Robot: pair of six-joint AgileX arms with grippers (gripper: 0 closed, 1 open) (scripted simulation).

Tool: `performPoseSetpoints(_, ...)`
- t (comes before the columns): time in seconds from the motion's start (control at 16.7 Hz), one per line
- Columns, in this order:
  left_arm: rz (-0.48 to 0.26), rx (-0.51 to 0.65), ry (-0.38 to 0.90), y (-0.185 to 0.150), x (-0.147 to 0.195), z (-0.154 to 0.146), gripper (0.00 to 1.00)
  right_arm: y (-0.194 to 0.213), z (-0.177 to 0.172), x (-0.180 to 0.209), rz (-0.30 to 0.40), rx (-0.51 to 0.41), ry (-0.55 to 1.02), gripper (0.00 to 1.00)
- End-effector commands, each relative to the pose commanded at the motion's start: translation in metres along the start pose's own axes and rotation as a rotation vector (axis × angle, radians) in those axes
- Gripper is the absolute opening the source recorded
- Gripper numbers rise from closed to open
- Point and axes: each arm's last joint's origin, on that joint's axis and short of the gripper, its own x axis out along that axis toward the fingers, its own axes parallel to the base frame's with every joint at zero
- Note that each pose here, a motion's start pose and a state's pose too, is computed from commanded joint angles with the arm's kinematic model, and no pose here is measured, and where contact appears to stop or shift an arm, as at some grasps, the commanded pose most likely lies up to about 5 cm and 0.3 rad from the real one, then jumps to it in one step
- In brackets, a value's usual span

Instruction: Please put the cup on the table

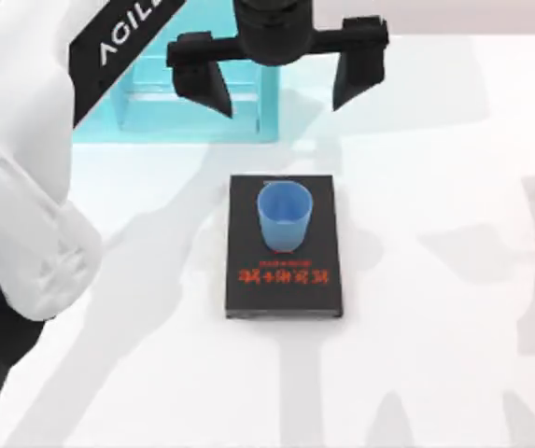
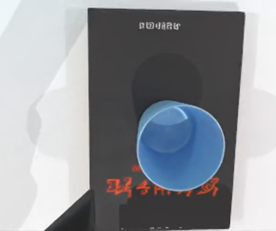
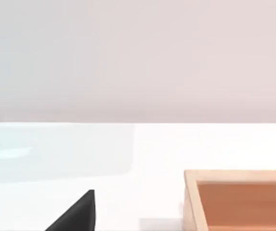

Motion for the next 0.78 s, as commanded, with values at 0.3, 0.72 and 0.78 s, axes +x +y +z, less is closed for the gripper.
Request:
performPoseSetpoints(0.3,0.066,0.024,0.096,-0.034,0.044,-0.014,1.0,0.0,0.0,0.0,0.0,0.0,0.0,1.0)
performPoseSetpoints(0.72,0.074,0.023,0.106,-0.035,0.049,-0.014,1.0,0.0,0.0,0.0,0.0,0.0,0.0,1.0)
performPoseSetpoints(0.78,0.074,0.023,0.106,-0.035,0.05,-0.014,1.0,0.0,0.0,0.0,0.0,0.0,0.0,1.0)
